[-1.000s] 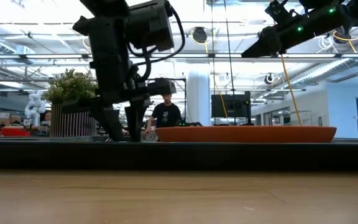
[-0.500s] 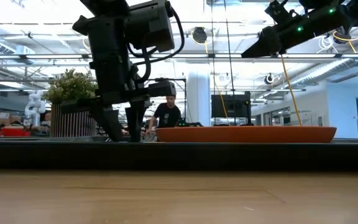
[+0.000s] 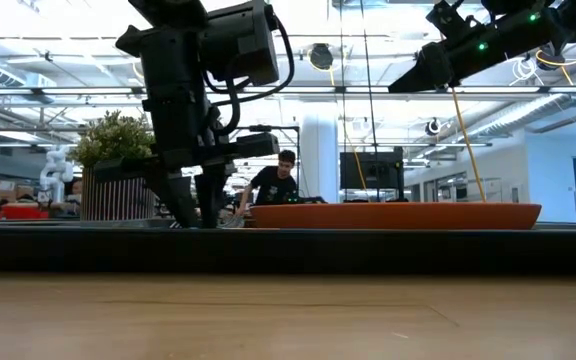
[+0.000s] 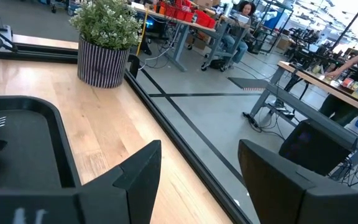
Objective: Pick and place plate/cup/fork/spoon on tray
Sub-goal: Adjust the blue spoon
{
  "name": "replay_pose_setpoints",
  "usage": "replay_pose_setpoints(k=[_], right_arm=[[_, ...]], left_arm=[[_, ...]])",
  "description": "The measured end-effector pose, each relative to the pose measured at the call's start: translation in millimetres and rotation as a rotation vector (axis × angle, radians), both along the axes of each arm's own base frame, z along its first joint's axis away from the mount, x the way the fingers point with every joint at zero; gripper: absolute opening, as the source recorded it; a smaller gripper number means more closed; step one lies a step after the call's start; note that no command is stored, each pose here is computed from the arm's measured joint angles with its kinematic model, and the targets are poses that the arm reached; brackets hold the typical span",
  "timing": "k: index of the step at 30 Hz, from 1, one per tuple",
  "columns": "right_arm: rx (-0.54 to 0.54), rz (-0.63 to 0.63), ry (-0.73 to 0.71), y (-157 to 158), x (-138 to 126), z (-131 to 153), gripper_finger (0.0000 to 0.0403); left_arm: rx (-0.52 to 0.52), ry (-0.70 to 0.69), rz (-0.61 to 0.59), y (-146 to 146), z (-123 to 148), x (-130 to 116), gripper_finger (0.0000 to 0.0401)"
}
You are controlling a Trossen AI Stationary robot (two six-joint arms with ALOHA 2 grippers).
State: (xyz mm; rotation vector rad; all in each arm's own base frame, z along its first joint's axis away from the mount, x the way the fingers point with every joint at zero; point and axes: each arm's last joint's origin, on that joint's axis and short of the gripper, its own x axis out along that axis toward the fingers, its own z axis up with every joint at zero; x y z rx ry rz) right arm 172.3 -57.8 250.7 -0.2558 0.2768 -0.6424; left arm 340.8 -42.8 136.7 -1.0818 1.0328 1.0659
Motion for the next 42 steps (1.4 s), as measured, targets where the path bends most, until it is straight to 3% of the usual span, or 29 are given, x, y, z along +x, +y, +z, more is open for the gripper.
replay_pose_setpoints(k=[6, 14, 23, 34, 42], right_arm=[[0.0, 0.0, 0.0, 0.0, 0.0, -0.1, 0.0208], [0.0, 0.0, 0.0, 0.0, 0.0, 0.0, 0.0208], [0.001, 0.001, 0.002, 0.0, 0.0, -0.2, 0.0208], [0.002, 0.001, 0.005, 0.1, -0.1, -0.6, 0.0208], [0.002, 0.001, 0.006, 0.1, -0.1, -0.6, 0.0208]], left_arm=[[-0.003, -0.003, -0.009, 0.2, 2.9, -1.2, 0.0011], [-0.008, 0.027, 0.002, 0.6, 6.2, -6.1, 0.0042], [-0.007, 0.034, 0.013, 0.7, 6.6, -7.1, 0.0012], [-0.021, 0.023, 0.062, 0.5, 7.1, -6.6, 0.0078], [-0.02, 0.025, 0.056, 0.5, 7.3, -6.7, 0.0087]])
